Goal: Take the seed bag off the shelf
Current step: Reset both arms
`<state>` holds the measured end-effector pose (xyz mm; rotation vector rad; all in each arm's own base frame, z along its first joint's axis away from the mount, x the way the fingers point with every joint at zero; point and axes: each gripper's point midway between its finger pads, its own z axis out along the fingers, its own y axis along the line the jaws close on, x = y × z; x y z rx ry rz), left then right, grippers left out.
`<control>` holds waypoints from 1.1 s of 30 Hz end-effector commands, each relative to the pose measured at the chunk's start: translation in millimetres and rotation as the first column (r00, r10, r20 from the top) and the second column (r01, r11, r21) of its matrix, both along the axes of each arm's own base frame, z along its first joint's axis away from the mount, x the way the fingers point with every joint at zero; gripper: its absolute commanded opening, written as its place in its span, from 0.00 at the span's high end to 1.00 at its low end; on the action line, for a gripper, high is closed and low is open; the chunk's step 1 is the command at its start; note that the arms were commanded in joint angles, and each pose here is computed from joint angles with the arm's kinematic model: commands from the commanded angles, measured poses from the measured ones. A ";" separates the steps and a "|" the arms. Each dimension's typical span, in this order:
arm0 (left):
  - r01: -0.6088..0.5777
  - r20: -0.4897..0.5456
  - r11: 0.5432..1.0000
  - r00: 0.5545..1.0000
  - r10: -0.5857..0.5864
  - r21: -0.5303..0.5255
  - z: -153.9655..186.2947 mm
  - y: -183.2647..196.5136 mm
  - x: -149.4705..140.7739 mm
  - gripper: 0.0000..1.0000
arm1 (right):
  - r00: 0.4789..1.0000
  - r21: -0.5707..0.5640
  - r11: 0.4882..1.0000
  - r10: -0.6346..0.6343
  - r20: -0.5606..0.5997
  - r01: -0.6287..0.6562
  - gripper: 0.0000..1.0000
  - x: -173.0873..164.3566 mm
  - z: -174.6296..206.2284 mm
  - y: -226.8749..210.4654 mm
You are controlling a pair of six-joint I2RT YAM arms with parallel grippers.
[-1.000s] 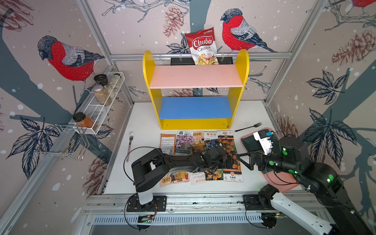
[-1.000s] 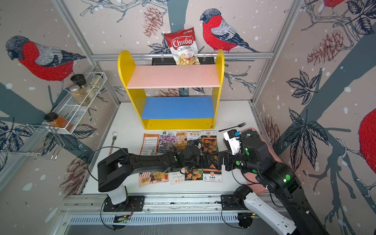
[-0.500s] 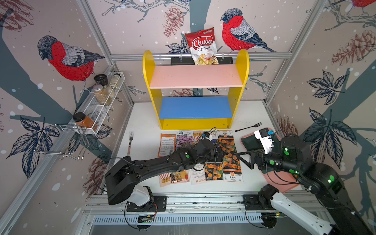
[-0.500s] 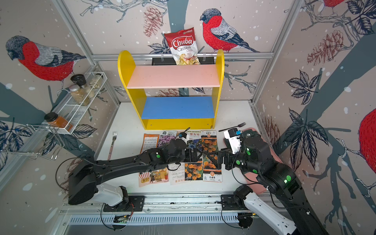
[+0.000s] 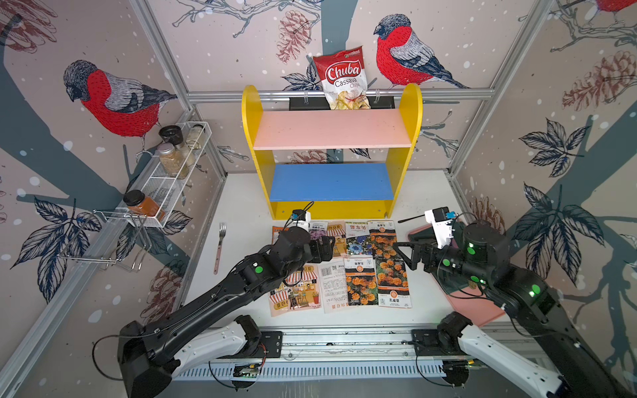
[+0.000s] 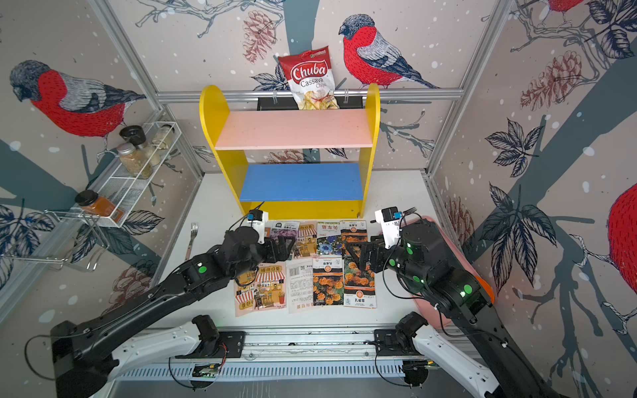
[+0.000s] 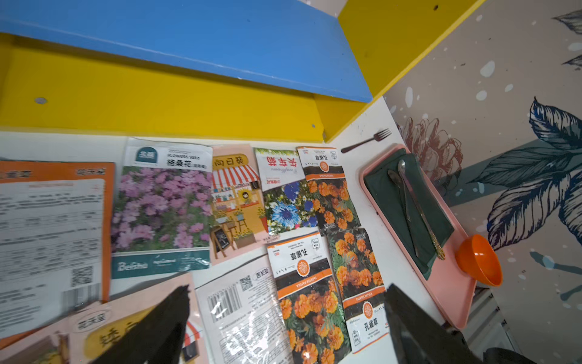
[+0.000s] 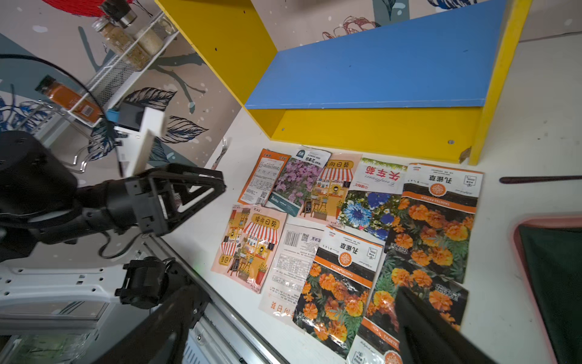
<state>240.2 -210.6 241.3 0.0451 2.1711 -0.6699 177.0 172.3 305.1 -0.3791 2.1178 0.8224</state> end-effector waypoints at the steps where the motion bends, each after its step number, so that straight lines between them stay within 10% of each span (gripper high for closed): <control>1: -0.059 0.044 0.992 0.998 0.055 0.109 -0.7 34.3 0.7 0.04 | 0.996 -0.015 0.999 -0.048 0.069 0.049 0.00 19.5 0.5 0.2; 13: -0.403 0.197 0.880 0.911 0.362 0.251 2.4 137.9 22.7 0.04 | 0.908 -0.010 0.931 -0.353 0.226 0.365 0.00 79.9 -24.7 -38.7; 24: -0.701 0.287 0.693 0.708 0.646 0.170 -12.6 209.3 45.7 0.04 | 0.717 0.078 0.785 -0.598 0.359 0.615 0.00 124.0 -70.4 -113.3; 33: -0.685 0.471 0.697 0.697 0.541 0.214 -41.5 215.2 71.3 0.04 | 0.551 0.076 0.670 -0.664 0.505 0.738 0.00 145.6 -102.5 -173.0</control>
